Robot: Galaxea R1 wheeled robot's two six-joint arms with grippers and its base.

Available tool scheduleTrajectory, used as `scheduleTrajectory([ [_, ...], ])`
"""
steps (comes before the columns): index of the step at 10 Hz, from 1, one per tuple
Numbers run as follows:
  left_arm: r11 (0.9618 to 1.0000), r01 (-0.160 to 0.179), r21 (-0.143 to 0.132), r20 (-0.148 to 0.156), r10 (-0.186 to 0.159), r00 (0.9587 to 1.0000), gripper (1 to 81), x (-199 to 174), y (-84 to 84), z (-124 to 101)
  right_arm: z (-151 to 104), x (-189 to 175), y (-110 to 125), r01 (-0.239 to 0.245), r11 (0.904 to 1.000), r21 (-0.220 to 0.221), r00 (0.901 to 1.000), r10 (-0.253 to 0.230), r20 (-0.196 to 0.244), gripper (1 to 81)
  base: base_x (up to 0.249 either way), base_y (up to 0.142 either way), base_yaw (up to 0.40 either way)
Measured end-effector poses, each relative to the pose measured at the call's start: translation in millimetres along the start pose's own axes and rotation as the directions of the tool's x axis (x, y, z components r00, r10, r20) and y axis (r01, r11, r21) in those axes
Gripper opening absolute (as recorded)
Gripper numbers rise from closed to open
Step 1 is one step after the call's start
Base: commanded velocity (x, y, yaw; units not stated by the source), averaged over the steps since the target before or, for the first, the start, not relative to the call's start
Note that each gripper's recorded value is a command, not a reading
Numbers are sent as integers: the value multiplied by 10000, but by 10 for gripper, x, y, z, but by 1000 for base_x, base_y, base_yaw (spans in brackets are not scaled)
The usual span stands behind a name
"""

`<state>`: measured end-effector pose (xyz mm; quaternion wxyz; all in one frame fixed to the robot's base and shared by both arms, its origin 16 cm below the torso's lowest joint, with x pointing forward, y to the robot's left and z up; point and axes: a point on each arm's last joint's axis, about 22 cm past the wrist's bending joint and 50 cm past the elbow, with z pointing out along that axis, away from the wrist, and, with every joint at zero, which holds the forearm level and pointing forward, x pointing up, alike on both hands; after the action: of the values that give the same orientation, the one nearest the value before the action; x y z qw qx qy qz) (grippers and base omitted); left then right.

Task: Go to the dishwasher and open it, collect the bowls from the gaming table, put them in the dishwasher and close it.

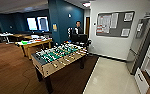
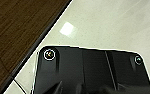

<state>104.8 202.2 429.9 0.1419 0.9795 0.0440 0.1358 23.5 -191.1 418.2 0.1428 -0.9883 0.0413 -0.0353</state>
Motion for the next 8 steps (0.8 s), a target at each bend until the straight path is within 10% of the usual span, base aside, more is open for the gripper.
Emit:
scheduleTrajectory([
  [8,10000,7,-6,28,-7,10000,811,-23,5,-2,-1,9,7,6,10000,-12,10000,-6,-7,811,0,0,296],
])
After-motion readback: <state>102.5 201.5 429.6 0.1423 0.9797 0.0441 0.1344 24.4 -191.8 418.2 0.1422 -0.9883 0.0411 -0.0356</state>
